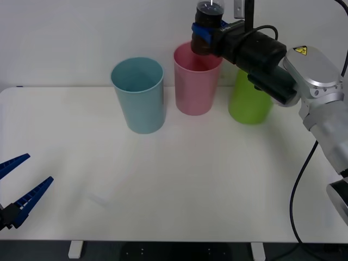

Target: Grasp the object on the table and drop it into the matching bin: aluminum can to the light blue bin, PET bottle to the pink bin.

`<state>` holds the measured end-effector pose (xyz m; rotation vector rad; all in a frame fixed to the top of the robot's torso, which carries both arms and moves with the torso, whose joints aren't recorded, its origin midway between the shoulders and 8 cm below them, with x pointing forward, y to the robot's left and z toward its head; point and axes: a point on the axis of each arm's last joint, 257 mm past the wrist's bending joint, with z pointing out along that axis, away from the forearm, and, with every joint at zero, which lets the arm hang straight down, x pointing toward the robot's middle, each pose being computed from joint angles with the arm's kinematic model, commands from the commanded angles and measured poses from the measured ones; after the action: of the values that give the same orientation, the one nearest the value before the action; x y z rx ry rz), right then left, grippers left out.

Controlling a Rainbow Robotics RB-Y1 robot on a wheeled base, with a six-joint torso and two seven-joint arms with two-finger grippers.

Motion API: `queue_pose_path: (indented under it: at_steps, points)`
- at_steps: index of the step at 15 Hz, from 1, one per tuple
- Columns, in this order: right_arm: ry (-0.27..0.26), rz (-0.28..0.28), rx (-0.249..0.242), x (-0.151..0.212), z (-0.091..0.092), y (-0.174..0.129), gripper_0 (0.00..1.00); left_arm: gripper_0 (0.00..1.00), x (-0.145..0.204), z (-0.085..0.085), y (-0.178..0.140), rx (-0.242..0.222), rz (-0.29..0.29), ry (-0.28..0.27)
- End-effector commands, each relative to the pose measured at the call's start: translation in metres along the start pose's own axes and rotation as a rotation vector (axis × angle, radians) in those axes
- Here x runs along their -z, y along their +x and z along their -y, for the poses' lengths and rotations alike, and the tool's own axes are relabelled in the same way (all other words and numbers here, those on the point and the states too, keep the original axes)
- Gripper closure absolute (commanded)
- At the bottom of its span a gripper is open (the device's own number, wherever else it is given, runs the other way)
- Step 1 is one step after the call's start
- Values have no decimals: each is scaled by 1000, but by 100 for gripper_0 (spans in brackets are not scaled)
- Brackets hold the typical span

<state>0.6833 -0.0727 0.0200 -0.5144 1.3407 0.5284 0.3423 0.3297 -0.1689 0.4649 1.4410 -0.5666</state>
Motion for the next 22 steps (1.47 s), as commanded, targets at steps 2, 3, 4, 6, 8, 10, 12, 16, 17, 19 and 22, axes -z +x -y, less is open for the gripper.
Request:
queue_pose_path:
  at_steps: [2, 3, 4, 6, 8, 10, 12, 16, 17, 19, 22]
  points:
    - [79, -20, 5, -21, 12, 7, 100, 0, 0, 0, 0, 0, 0, 0]
    - [98, -23, 5, -24, 15, 8, 100, 0, 0, 0, 0, 0, 0, 0]
    - [115, -25, 6, -27, 16, 10, 100, 0, 0, 0, 0, 0, 0, 0]
    - [135, -23, 10, -29, 17, 11, 99, 0, 0, 0, 0, 0, 0, 0]
    - [136, -24, 16, -29, 18, 11, 98, 0, 0, 0, 0, 0, 0, 0]
    - [135, -23, 19, -29, 17, 10, 94, 0, 0, 0, 0, 0, 0, 0]
    - [136, -24, 25, -29, 18, 11, 5, 0, 0, 0, 0, 0, 0, 0]
    - [127, -23, 33, -29, 15, 10, 0, 0, 0, 0, 0, 0, 0, 0]
    - [124, -22, 30, -29, 15, 10, 0, 0, 0, 0, 0, 0, 0, 0]
    - [122, -16, 29, -28, 16, 8, 0, 0, 0, 0, 0, 0, 0, 0]
    - [113, 17, 24, -18, 13, 3, 0, 0, 0, 0, 0, 0, 0, 0]
